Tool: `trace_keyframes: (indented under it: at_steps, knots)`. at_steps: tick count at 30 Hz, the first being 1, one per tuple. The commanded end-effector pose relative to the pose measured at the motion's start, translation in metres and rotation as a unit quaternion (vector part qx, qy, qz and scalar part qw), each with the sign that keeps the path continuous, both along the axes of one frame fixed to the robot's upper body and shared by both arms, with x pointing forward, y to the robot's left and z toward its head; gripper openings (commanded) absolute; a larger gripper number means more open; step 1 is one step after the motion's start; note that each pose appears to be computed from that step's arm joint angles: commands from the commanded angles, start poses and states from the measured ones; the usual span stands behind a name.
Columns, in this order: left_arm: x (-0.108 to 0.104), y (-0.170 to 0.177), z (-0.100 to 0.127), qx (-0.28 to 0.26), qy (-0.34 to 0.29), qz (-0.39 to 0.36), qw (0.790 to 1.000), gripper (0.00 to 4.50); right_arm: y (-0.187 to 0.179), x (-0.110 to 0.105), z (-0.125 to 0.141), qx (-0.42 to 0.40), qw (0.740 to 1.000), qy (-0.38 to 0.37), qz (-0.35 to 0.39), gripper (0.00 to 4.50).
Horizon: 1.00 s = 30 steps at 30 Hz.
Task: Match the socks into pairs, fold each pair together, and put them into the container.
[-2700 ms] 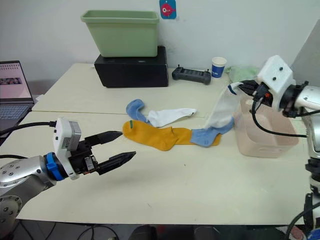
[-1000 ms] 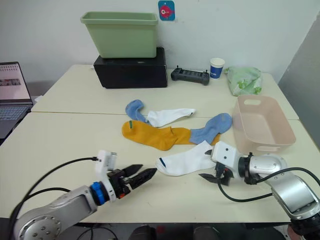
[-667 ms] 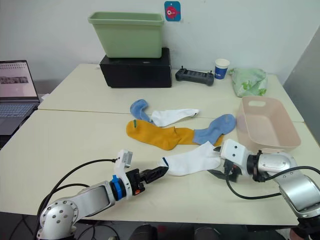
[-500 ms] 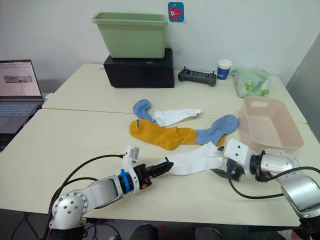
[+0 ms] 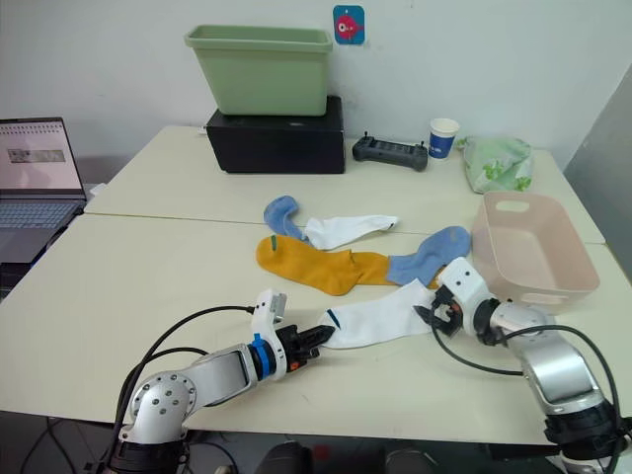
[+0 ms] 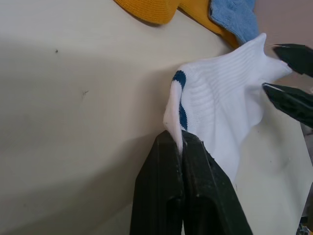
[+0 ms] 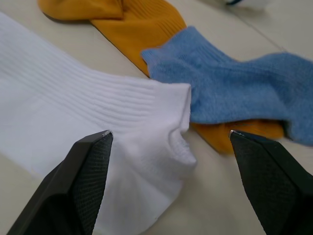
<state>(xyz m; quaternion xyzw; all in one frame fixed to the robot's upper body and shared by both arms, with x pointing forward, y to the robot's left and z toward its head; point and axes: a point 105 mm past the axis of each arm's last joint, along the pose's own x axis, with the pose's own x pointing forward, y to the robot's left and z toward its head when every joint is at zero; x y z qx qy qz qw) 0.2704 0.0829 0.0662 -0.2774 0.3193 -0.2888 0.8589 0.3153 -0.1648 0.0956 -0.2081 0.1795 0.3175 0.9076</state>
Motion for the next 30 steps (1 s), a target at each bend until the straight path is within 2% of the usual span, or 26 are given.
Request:
trace_keyframes:
  at_steps: [1,4,11,12,15,19,24,30]
  knots:
    - [-0.005,0.003,-0.001,0.024,-0.009,-0.015,1.0,0.0,0.004,0.001,0.01,0.0,1.0,-0.013,0.001,3.7]
    - [-0.004,0.009,0.0,0.036,-0.02,-0.015,0.999,0.0,0.011,-0.004,0.013,0.009,1.0,-0.013,0.023,2.79]
    - [-0.005,0.034,0.007,0.07,-0.052,-0.026,0.996,0.0,0.014,-0.02,0.018,0.021,0.999,-0.005,0.043,0.16]
    - [-0.006,0.038,0.009,0.076,-0.055,-0.032,0.995,0.0,0.014,-0.023,0.017,0.027,0.999,0.002,0.043,0.02]
    - [-0.015,0.048,0.012,0.084,-0.06,-0.057,0.993,0.0,0.017,-0.036,0.016,0.053,0.997,0.028,0.047,0.02]
    - [-0.038,0.058,0.021,0.078,-0.061,-0.12,0.988,0.0,0.021,-0.056,0.014,0.096,0.992,0.071,0.046,0.02]
    - [-0.071,0.068,0.019,0.097,-0.036,-0.181,0.978,0.0,0.028,-0.099,0.003,0.129,0.979,0.145,0.064,0.02]
    - [-0.082,0.065,0.008,0.131,-0.046,-0.184,0.973,0.0,0.035,-0.124,-0.004,0.138,0.973,0.168,0.072,0.02]
